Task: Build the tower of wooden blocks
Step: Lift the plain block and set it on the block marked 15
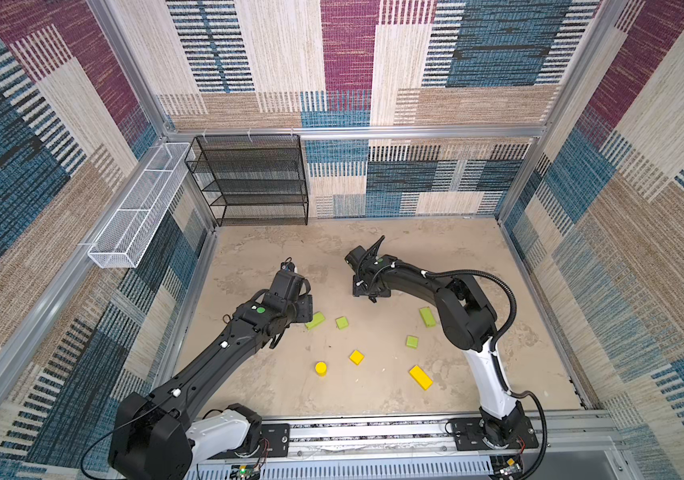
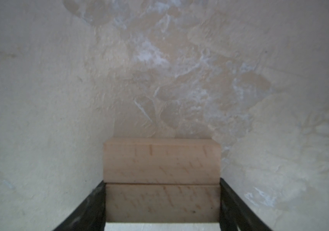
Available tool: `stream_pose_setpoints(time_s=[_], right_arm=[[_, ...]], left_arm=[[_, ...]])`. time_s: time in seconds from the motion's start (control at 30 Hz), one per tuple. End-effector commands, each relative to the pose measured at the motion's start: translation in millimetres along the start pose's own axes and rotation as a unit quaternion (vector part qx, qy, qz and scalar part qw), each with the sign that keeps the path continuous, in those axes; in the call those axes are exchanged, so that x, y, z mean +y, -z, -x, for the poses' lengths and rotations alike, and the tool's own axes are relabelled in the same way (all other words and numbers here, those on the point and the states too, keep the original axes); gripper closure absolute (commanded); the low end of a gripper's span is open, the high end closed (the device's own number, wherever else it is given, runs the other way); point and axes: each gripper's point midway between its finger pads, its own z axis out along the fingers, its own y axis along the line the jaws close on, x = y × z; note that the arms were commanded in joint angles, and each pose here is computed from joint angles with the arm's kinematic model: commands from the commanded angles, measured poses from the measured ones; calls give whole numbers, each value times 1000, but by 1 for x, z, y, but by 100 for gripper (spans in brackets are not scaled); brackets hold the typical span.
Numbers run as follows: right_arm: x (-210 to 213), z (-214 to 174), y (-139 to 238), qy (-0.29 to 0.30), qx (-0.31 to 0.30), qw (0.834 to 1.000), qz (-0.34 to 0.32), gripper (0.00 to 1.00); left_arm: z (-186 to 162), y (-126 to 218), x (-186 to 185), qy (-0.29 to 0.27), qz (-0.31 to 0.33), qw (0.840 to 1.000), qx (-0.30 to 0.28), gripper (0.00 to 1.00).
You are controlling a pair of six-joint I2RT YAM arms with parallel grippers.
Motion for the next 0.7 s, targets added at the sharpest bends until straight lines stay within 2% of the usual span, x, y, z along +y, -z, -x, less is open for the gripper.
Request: stream_pose_setpoints(time_s=[0.0, 0.43, 0.67], right_arm=[[-5, -13, -6, 0, 24, 1000, -11, 21], [-2, -12, -5, -1, 25, 1000, -5, 1], [0, -9, 0, -2, 21, 1000, 5, 1]], left_arm=[[5, 1, 0, -6, 0, 1000, -9, 31], [4, 2, 1, -5, 3, 1000, -10, 31], [4, 2, 2, -5, 4, 1000, -9, 31]])
